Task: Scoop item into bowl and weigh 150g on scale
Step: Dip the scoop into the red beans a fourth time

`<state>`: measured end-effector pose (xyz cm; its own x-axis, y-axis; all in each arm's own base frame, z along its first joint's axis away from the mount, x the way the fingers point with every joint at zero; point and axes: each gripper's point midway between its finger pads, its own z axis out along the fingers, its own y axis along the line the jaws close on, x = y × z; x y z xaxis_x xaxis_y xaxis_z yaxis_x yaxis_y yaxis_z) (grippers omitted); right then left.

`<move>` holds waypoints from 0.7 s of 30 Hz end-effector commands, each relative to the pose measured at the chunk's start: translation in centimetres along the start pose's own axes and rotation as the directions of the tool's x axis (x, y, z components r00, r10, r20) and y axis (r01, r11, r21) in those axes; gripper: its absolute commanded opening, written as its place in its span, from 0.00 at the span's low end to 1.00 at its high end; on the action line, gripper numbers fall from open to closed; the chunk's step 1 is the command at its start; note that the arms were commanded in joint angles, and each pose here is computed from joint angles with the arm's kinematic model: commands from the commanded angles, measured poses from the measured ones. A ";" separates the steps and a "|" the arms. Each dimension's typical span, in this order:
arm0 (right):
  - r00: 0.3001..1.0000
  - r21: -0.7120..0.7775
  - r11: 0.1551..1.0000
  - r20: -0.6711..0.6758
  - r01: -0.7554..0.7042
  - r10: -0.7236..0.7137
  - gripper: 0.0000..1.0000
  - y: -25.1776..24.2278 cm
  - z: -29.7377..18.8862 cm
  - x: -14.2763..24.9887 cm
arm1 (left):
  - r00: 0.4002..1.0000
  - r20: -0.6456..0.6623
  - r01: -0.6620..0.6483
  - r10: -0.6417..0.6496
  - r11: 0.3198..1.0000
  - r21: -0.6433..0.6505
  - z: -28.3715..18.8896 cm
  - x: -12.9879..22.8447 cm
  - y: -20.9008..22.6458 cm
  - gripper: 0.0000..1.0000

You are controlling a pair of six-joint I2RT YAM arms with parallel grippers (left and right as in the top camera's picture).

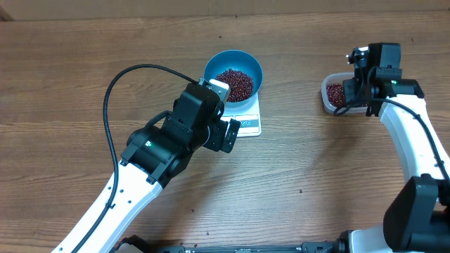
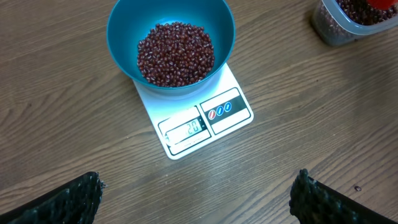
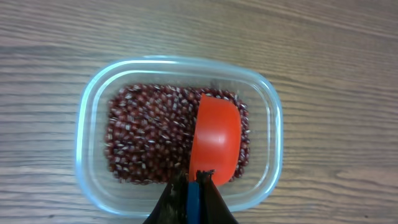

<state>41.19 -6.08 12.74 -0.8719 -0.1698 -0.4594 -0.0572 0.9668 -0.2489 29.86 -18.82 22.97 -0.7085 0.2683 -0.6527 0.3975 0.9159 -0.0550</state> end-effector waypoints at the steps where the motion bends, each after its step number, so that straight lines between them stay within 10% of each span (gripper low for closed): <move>1: 0.999 0.072 0.997 -0.054 0.010 -0.006 0.04 -1.1 1.3 1.0 | 1.000 -0.001 -0.003 0.003 1.000 0.007 0.1 -0.1 -0.1 1.00; 21: 0.997 -0.113 0.994 -0.070 0.007 -0.015 0.04 2.3 2.6 1.5 | 1.000 -0.001 -0.003 0.003 1.000 0.007 0.1 -0.1 -0.1 0.99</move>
<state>40.90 -5.84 9.84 -0.9058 -0.1677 -0.3892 -0.0826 0.9706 -0.2259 29.87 -18.82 22.97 -0.7081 0.2685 -0.6531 0.3976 0.9159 -0.0546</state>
